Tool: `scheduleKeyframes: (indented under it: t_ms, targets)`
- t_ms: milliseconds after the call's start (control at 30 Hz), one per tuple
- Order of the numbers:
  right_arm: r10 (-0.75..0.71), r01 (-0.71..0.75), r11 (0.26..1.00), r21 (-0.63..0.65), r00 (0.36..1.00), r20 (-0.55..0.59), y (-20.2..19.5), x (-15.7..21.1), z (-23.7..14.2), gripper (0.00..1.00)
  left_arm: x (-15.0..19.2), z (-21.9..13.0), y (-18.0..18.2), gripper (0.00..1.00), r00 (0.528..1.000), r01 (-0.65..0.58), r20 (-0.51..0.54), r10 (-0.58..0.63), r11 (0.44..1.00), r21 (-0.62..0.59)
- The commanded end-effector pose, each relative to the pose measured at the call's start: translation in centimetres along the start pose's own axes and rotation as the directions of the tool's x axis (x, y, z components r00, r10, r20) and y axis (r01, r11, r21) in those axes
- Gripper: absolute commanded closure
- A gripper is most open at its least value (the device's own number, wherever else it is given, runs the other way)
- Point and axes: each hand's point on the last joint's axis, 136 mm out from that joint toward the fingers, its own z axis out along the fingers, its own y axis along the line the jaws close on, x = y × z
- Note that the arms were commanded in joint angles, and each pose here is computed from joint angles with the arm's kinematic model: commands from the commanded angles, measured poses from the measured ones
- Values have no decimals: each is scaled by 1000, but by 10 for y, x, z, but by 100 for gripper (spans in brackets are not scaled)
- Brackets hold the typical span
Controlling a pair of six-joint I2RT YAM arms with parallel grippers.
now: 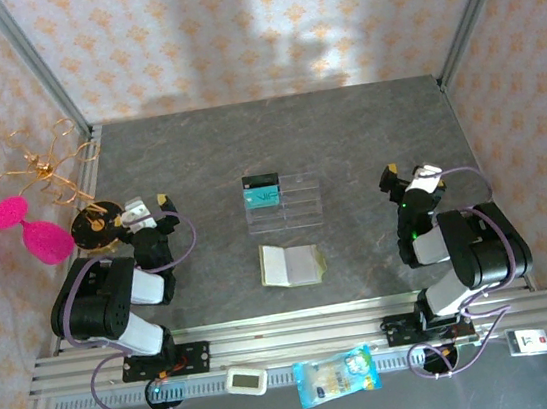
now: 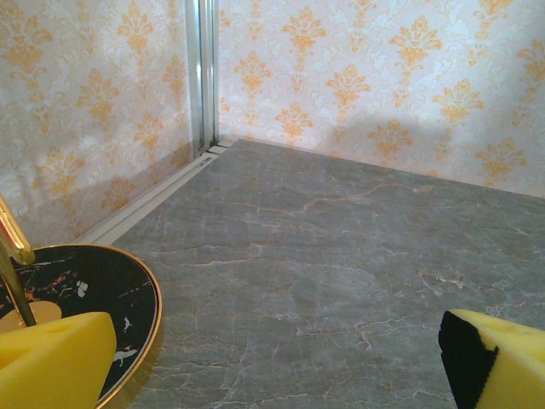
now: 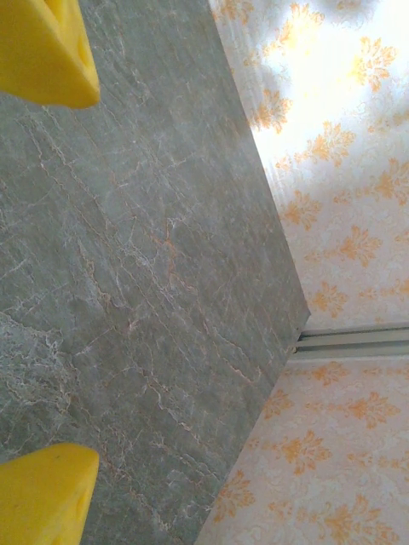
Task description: Take the credit cards out of the card holder
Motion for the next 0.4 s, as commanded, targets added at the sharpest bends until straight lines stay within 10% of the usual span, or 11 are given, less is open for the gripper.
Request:
scheduleKeyframes:
  t_ms: [0, 367]
  targets:
    - [5, -5, 1000, -8, 999, 42, 3, -13, 1, 0, -9, 4, -5, 0, 1000, 10, 28, -10, 1000, 20]
    - [4, -4, 1000, -6, 999, 41, 2, -12, 1, 0, -8, 4, -5, 0, 1000, 9, 26, -10, 1000, 21]
